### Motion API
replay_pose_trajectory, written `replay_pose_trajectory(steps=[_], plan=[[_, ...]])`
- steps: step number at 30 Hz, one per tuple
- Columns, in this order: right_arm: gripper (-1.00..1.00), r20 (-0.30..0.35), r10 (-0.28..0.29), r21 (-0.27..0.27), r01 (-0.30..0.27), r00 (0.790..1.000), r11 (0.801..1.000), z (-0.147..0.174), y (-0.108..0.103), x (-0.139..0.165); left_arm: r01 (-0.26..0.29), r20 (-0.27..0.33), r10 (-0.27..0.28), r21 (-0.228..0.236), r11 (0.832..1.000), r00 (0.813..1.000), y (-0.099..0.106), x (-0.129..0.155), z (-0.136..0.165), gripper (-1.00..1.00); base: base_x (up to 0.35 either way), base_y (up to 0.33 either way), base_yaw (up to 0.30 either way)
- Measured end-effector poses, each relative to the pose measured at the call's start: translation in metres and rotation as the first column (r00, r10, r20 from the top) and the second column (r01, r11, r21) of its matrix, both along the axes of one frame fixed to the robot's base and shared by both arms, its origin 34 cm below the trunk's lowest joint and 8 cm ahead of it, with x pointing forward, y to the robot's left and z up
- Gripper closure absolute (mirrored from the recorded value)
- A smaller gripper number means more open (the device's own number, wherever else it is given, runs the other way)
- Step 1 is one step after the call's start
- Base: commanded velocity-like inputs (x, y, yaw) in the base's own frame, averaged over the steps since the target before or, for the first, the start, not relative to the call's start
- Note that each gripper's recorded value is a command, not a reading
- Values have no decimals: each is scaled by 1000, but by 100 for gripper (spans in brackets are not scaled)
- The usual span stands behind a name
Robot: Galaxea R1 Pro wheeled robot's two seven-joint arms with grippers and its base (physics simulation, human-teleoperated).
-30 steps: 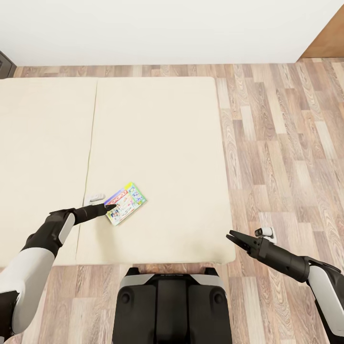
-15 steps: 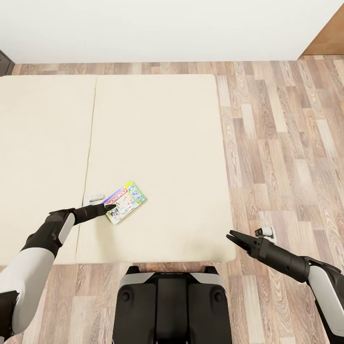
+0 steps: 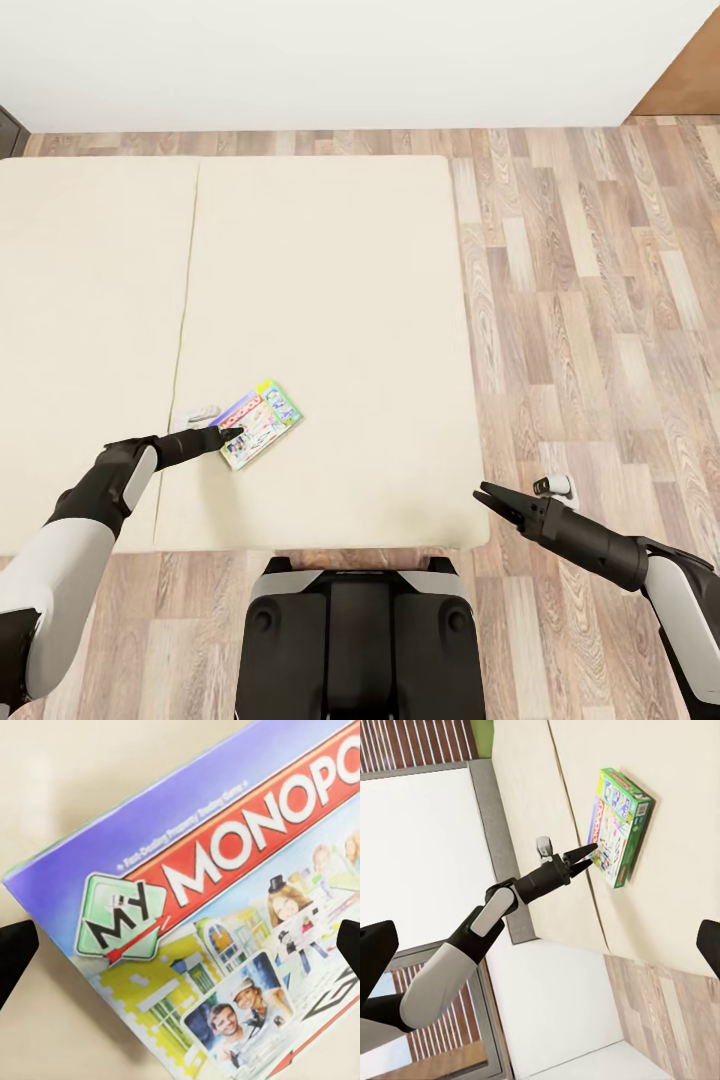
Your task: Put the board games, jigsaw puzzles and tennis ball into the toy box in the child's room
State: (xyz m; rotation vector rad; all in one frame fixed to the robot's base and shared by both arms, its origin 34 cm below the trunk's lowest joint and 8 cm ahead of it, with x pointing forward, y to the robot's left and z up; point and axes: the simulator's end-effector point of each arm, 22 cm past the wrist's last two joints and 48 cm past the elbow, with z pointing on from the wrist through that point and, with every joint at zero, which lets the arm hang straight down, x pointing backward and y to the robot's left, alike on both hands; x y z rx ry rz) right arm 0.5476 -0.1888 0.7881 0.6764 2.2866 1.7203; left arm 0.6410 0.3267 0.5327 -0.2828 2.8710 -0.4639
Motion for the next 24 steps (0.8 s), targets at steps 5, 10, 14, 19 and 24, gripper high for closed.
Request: replay_pose_trajectory(steps=[5, 10, 14, 19, 24], plan=[[-100, 0, 0, 0, 0, 1000, 1000, 0, 0, 0, 0, 0, 0, 0, 1000, 1000, 0, 0, 0, -100, 0, -23, 0], [-100, 0, 0, 0, 0, 1000, 1000, 0, 0, 0, 2, -1, -2, -1, 1000, 1000, -1, -1, 0, -100, 0, -142, 0], [-100, 0, 0, 0, 0, 1000, 1000, 0, 0, 0, 3, -1, -3, -1, 1000, 1000, -2, -1, 0, -100, 0, -53, 0], [-100, 0, 0, -1, 0, 1000, 1000, 0, 0, 0, 2, -1, -2, -2, 1000, 1000, -3, 0, 0, -100, 0, -192, 0], [-100, -1, 0, -1, 0, 1000, 1000, 0, 0, 0, 4, -2, -4, -1, 1000, 1000, -3, -1, -1, -100, 0, -101, 0]])
